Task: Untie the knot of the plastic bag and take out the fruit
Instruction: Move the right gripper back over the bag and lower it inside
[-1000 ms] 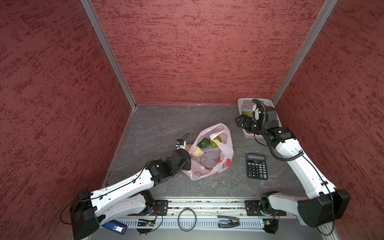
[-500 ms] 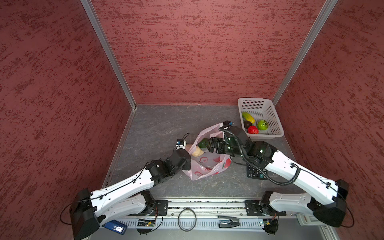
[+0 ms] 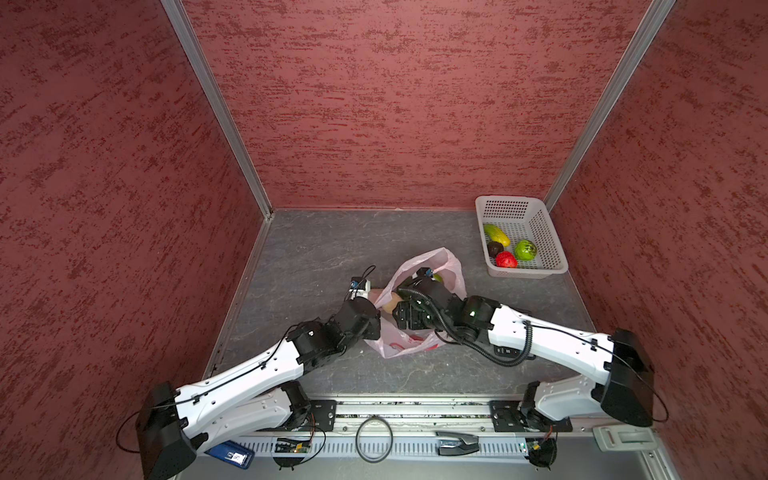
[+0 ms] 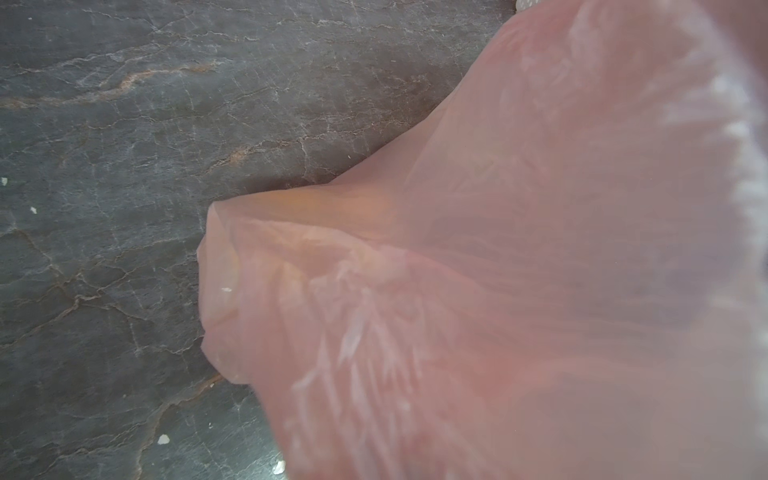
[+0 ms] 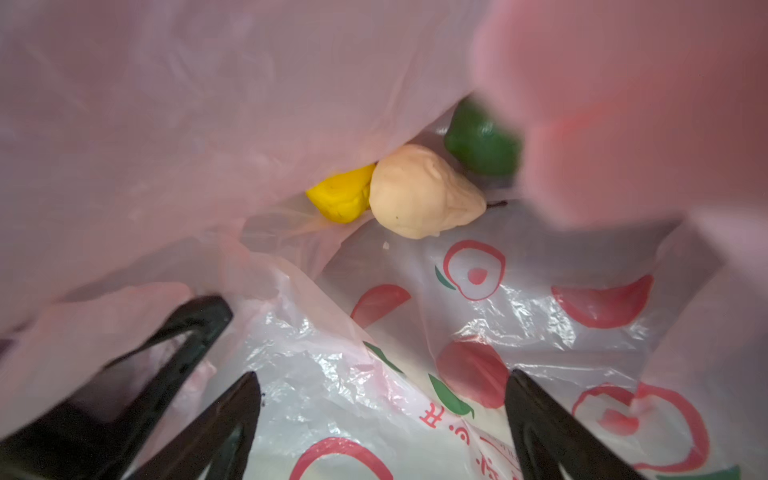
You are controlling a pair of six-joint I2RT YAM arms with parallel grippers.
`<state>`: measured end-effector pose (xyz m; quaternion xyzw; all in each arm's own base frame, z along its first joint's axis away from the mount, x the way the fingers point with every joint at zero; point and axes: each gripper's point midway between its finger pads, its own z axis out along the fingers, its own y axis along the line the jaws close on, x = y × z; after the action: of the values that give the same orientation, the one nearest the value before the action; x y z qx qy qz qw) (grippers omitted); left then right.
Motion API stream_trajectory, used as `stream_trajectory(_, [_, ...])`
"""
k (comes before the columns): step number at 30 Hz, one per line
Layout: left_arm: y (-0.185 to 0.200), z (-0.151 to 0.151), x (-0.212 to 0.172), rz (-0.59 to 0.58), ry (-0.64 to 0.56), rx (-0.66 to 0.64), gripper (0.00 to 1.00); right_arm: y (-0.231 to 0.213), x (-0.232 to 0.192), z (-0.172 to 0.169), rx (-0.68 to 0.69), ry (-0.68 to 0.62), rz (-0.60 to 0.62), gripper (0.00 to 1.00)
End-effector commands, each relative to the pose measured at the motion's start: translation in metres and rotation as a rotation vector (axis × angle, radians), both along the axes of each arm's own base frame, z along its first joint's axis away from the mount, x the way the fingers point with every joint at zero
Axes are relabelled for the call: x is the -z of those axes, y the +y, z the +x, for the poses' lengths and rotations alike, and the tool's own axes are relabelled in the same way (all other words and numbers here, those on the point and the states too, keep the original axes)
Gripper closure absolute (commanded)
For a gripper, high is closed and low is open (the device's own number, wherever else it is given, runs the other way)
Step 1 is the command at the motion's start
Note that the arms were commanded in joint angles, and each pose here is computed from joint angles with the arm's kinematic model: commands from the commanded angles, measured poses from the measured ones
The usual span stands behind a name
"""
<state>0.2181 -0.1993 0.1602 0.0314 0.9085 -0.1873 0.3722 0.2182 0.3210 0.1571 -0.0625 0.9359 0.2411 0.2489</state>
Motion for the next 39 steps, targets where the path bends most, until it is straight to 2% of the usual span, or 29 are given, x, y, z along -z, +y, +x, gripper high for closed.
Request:
stream_trajectory(1, [-0.002, 0.007, -0.018, -0.031, -0.038, -0.006, 1.0, 0.008, 0.011, 0.001, -0.015, -0.037, -0.016, 0.07])
stream_trajectory(9, [-0.006, 0.01, -0.025, -0.037, -0.051, 0.003, 1.0, 0.007, 0.072, -0.011, -0.043, 0.086, -0.104, 0.08])
stream_trajectory(12, [-0.006, 0.009, -0.025, -0.034, -0.047, 0.008, 1.0, 0.007, 0.08, -0.008, -0.016, 0.103, -0.102, 0.08])
stream_trajectory(22, [-0.006, -0.002, -0.009, -0.028, 0.001, 0.028, 1.0, 0.008, 0.068, 0.034, 0.183, 0.116, 0.04, 0.06])
stream_trajectory(30, [-0.009, -0.004, -0.007, -0.034, 0.008, 0.036, 1.0, 0.024, 0.064, 0.069, 0.296, 0.128, 0.175, 0.05])
stream_trajectory(39, [-0.009, -0.007, -0.003, -0.029, 0.019, 0.035, 1.0, 0.034, 0.068, 0.092, 0.409, 0.164, 0.306, 0.03])
